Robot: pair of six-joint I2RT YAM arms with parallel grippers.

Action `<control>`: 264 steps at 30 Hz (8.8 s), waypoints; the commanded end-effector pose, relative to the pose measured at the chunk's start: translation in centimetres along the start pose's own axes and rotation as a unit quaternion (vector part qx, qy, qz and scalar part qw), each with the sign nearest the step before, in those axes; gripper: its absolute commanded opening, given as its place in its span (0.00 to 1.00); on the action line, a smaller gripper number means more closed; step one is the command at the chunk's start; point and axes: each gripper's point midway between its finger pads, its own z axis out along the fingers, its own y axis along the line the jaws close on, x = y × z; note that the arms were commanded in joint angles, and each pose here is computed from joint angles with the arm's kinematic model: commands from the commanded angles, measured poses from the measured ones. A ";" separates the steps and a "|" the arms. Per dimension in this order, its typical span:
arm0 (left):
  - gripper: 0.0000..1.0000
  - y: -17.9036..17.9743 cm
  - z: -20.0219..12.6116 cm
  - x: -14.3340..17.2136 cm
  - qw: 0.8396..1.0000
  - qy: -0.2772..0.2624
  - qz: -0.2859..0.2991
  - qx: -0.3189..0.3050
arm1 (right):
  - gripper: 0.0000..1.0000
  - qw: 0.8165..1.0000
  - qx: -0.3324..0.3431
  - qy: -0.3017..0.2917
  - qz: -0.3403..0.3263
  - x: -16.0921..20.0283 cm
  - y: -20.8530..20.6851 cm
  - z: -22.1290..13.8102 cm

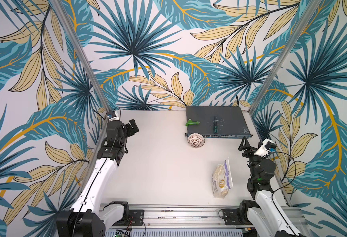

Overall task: Pour the oats into the breakfast bowl
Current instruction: Pick up the bowl from the center of the board, then place the bowl at the center of the board, then pick up the oats bag from the center of the board, then place the oats bag at the center of the board, then open the oats bag at the center of the board.

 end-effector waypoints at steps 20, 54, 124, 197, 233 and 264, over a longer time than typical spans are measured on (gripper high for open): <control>0.85 -21.6 5.3 22.2 0.929 0.360 0.054 0.073 | 1.00 0.978 -0.016 0.181 0.103 11.0 -0.6 -2.4; 0.20 -23.4 11.2 32.5 0.908 0.416 0.037 -0.035 | 1.00 0.986 0.000 0.117 0.122 9.4 -1.5 -3.9; 0.19 -10.0 -16.2 37.7 0.864 0.501 0.049 0.012 | 1.00 0.980 0.014 0.160 0.116 10.8 -1.8 -3.1; 0.93 -19.4 -14.5 19.3 0.960 0.267 0.000 0.079 | 0.09 0.915 -0.056 0.395 0.057 3.7 20.6 1.2; 0.27 -38.9 -6.0 25.0 0.890 0.359 0.184 0.212 | 0.42 0.952 -0.020 0.266 0.148 8.4 8.7 -7.8; 0.00 -36.0 -5.0 25.7 0.897 0.381 0.135 0.179 | 0.45 0.951 0.078 0.283 0.094 8.5 5.3 -2.1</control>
